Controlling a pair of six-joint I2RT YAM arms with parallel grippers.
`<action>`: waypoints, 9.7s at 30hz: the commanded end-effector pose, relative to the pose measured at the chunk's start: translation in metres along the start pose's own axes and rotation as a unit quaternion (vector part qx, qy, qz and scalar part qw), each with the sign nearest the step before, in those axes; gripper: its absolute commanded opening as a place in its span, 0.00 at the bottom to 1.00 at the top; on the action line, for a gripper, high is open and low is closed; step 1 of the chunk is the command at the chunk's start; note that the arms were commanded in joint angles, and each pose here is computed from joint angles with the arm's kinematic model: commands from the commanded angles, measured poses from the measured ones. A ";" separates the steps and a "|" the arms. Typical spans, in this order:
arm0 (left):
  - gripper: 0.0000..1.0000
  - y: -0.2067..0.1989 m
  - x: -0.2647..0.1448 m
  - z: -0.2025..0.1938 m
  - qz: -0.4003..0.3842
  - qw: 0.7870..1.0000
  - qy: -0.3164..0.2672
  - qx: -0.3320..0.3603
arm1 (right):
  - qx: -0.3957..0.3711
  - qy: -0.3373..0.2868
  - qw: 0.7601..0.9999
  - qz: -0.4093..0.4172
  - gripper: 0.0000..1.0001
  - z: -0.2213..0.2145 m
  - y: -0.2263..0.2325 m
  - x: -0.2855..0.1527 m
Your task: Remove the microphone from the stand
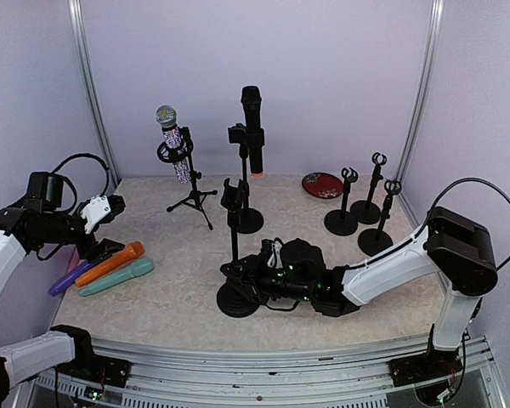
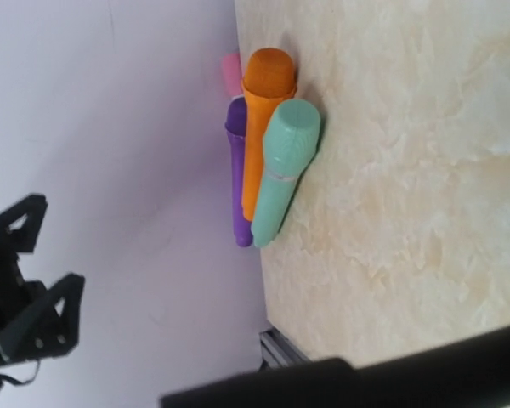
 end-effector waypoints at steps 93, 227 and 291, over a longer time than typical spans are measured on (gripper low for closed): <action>0.78 -0.006 0.007 -0.002 -0.028 1.000 -0.007 -0.004 | -0.534 0.065 0.841 -0.054 0.44 0.108 0.058 -0.069; 0.79 0.001 0.006 -0.002 -0.027 1.000 -0.004 -0.006 | -0.575 -0.199 0.744 -0.277 0.17 0.223 0.033 -0.100; 0.95 -0.005 -0.005 -0.004 -0.015 1.000 -0.014 -0.021 | -0.695 -0.135 0.701 -0.086 1.00 0.165 0.249 -0.005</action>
Point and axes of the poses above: each gripper's point midway between its finger pads, its own x axis out along the fingers, its own y axis along the line the jaws close on, z = x × y, the point moved 10 cm from there along -x, back along the fingers, and after that the axes turned 12 degrees about x, right-handed, at the moved point
